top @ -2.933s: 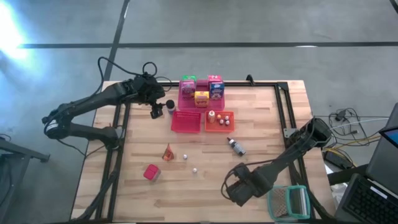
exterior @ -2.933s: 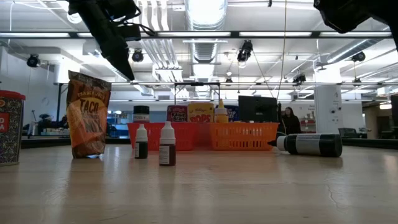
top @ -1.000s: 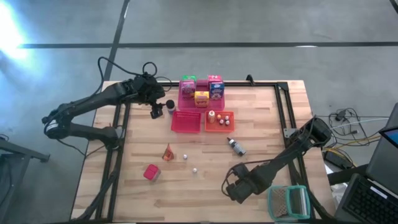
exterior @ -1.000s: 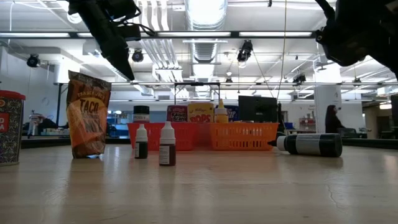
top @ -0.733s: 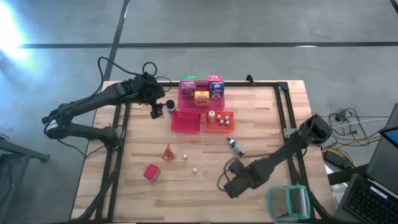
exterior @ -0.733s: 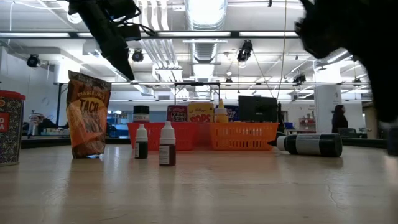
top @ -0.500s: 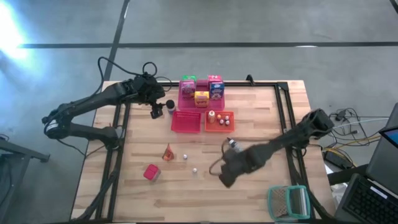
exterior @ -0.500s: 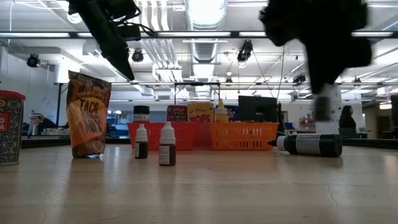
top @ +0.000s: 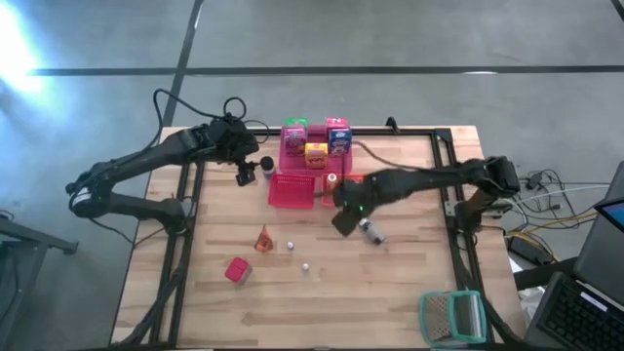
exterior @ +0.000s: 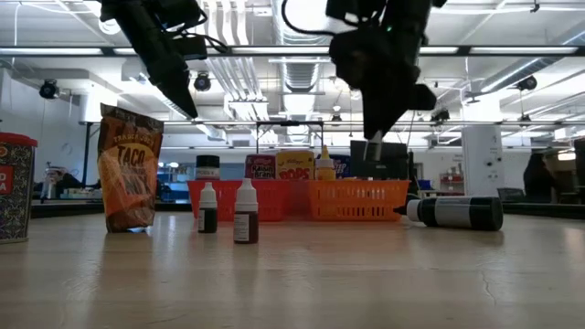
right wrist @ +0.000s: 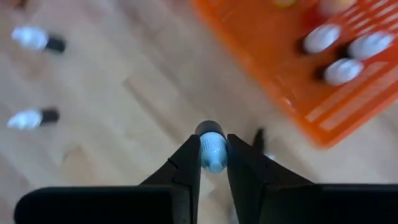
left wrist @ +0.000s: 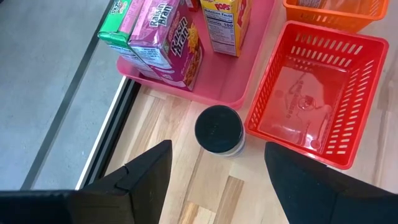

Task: Pick & Place Kitchen Items
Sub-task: Put the small black food coloring bottle into the orange bin

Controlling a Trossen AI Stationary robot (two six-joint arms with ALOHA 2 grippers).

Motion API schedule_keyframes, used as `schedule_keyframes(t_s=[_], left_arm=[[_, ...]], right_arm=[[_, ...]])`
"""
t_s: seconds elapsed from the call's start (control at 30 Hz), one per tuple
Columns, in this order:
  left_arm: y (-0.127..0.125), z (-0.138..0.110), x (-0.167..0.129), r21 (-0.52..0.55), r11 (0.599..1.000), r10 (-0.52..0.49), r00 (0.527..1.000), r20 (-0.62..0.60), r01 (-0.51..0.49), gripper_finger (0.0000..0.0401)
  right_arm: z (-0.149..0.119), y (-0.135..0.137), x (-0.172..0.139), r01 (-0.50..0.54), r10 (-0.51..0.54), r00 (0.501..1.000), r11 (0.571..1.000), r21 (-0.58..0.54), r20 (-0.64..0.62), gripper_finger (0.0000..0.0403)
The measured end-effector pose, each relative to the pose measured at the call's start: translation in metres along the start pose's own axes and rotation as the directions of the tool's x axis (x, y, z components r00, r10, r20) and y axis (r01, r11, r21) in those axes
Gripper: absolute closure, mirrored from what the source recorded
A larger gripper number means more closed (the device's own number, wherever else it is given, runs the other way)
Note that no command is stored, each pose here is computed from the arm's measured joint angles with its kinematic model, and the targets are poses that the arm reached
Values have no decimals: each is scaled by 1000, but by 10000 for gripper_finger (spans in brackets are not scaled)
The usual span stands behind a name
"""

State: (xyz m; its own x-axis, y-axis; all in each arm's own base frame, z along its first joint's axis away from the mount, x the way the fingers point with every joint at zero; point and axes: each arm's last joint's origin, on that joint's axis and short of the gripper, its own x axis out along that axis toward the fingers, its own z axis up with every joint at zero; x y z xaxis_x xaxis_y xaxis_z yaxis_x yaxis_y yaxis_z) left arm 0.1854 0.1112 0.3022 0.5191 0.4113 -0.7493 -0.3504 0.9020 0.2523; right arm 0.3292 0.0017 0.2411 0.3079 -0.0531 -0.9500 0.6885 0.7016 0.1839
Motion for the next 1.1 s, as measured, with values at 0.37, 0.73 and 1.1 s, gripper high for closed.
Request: schedule_keyframes(t_s=[0.37, 0.73, 1.1], left_arm=[[0, 0, 0, 0, 1000, 0, 1000, 0, 0, 139], [0, 0, 0, 0, 1000, 0, 1000, 0, 0, 139], [0, 0, 0, 0, 1000, 0, 1000, 0, 0, 139]], right_arm=[[33, -36, 4, 48, -49, 998, 998, 52, 27, 348], [38, -47, 8, 76, -78, 996, 996, 50, 33, 349], [45, -51, 47, 129, -129, 991, 991, 14, -20, 349]])
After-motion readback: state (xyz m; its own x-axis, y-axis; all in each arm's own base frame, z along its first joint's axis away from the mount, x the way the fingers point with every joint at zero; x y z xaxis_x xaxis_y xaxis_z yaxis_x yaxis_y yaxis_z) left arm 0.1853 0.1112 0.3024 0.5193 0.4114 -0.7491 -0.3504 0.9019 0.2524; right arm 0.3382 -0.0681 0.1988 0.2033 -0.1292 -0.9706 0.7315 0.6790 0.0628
